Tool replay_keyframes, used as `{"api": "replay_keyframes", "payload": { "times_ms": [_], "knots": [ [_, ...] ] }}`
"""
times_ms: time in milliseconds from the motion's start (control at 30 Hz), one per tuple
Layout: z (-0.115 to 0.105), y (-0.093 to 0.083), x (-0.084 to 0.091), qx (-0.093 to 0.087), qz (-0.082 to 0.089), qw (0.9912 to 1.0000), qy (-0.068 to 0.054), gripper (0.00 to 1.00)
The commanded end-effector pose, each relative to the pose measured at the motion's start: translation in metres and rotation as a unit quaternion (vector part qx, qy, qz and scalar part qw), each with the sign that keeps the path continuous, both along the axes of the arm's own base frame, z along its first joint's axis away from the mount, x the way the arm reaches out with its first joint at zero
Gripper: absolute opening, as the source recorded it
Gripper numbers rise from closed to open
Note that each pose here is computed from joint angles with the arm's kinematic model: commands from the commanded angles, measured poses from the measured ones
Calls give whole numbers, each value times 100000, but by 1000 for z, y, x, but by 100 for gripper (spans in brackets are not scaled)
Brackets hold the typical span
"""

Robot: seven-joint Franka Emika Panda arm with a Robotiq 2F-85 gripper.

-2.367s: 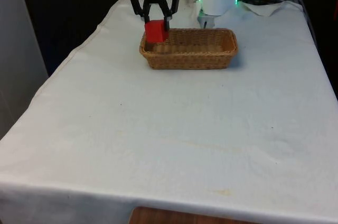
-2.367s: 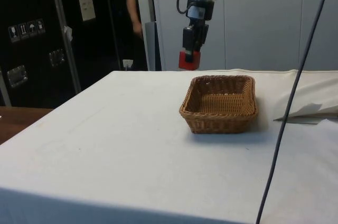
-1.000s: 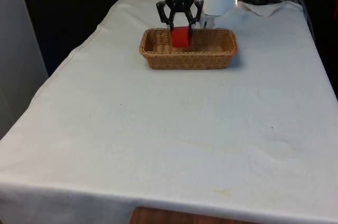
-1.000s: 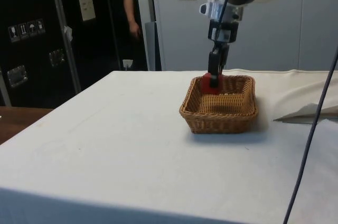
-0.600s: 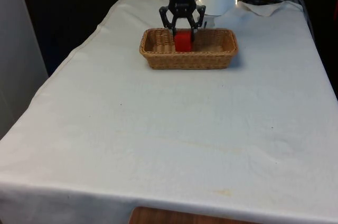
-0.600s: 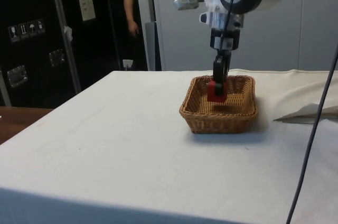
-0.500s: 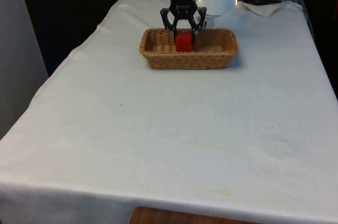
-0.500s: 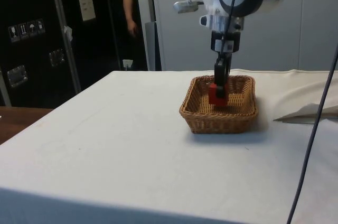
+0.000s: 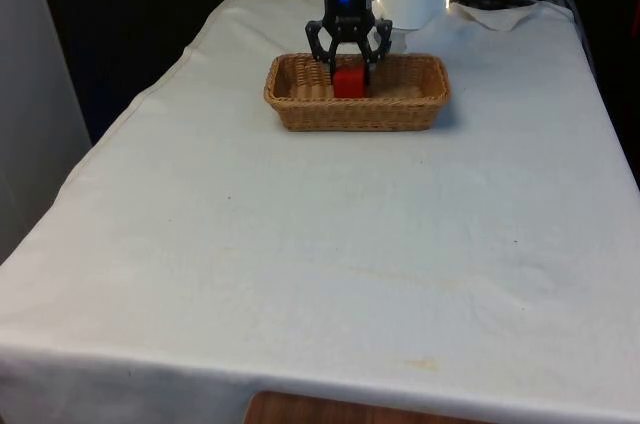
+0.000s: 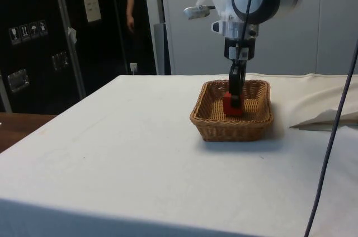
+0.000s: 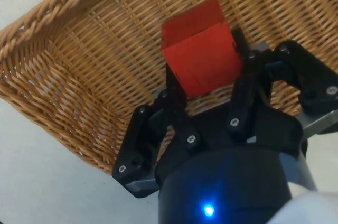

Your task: Pick up the cube and place it into the basket.

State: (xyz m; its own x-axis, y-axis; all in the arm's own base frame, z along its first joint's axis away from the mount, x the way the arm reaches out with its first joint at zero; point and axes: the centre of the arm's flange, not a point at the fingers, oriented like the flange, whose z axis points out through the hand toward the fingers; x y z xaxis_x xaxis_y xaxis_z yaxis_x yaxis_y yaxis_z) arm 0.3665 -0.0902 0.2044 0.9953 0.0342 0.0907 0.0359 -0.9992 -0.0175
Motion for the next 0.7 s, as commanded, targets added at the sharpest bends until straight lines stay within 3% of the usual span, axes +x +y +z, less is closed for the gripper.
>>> {"api": "replay_keyframes", "payload": {
  "times_ms": [0, 467, 533, 667],
  "knots": [
    [0, 1, 0, -32, 41, 100000, -135, 4],
    [1, 0, 0, 124, 13, 100000, -16, 6],
    [1, 1, 0, 145, 16, 100000, 29, 19],
    [1, 1, 0, 145, 16, 100000, 29, 57]
  ]
}}
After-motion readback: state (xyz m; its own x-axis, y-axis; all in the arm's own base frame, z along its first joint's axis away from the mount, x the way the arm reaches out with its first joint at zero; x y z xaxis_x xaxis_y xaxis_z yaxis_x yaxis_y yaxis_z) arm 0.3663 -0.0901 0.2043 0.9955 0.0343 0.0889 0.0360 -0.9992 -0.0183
